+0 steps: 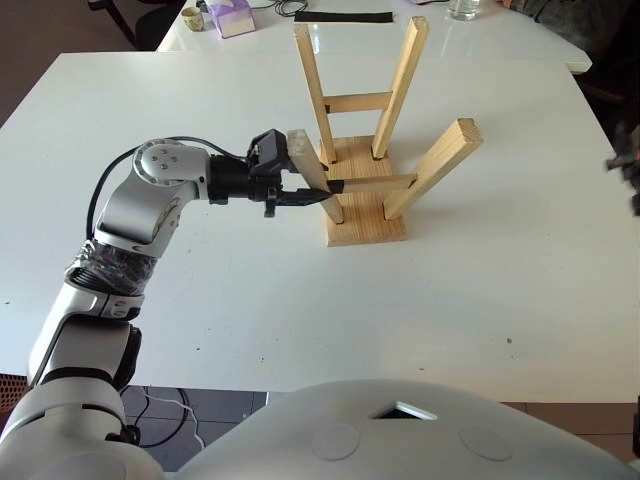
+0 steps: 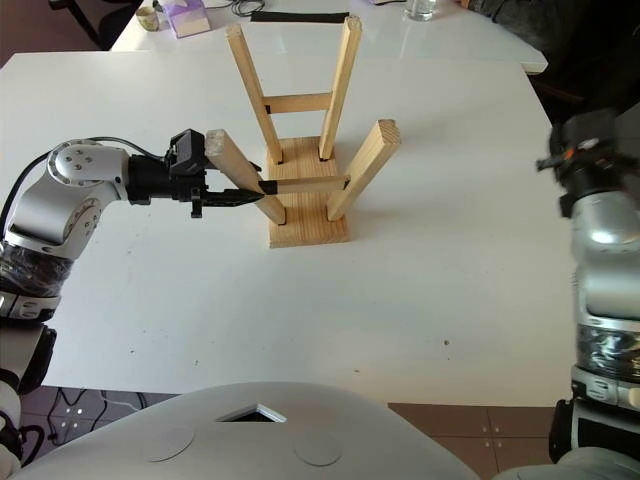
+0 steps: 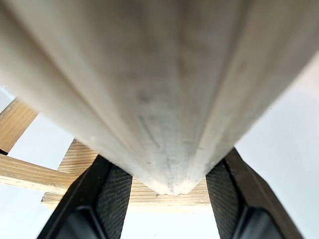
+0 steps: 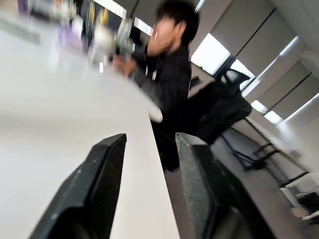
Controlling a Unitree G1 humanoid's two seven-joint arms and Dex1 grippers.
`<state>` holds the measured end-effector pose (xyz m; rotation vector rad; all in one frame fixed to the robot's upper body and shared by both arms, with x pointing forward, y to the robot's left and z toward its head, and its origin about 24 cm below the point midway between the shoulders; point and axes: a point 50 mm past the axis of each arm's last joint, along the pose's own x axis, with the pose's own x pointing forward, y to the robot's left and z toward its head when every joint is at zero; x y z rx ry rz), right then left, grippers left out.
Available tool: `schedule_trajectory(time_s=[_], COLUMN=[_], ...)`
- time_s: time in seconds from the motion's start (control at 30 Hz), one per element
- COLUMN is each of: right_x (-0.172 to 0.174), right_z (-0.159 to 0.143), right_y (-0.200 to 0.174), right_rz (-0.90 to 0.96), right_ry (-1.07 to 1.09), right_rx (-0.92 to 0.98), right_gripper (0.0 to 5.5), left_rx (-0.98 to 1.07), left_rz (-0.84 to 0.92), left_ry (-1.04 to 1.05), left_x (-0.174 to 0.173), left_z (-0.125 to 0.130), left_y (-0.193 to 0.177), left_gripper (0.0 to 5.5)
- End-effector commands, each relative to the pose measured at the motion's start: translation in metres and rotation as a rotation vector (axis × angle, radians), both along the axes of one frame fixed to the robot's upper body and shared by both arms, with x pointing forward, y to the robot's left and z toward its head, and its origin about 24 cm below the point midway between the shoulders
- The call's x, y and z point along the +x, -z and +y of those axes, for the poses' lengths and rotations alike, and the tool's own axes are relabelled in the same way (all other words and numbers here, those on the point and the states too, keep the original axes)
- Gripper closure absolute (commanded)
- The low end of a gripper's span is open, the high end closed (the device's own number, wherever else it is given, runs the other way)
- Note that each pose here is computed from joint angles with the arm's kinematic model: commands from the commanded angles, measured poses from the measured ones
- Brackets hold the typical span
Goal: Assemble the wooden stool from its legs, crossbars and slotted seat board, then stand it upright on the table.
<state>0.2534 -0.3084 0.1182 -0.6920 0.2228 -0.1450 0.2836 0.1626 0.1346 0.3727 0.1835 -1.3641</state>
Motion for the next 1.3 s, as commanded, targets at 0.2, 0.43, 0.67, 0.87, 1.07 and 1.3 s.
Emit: schedule_trajectory(time_s=[0.2,0.43,0.67,0.87,1.07,1.3], right_x=[-0.059,-0.002,0.008,0.002,-0.017,0.026], right_z=[0.270,0.163,0.004,0.253,0.283,0.207], right_y=[-0.080,-0.030,-0.032,-0.064,-0.093,-0.036], right_rz=[-0.132,-0.006,-0.074,-0.207,-0.170,-0.073], right_ry=[-1.251,-0.619,0.033,-0.858,-1.092,-0.693], right_rx=[0.708,0.426,-0.166,0.411,0.547,0.289], right_gripper=[2.14,2.14,2.14,2.14,2.14,2.14], left_rx=[0.260,0.262,0.264,0.235,0.195,0.033], left_rz=[0.208,0.214,0.217,0.220,0.212,0.214], left_ry=[-0.035,-0.053,-0.088,-0.043,-0.017,0.036], left_x=[-0.016,-0.020,-0.020,-0.024,-0.027,-0.053], left_z=[0.004,0.005,0.011,-0.003,-0.017,-0.047], left_y=[0.061,0.065,0.065,0.063,0.061,0.034], left_gripper=[3.45,3.45,3.45,3.45,3.45,3.45])
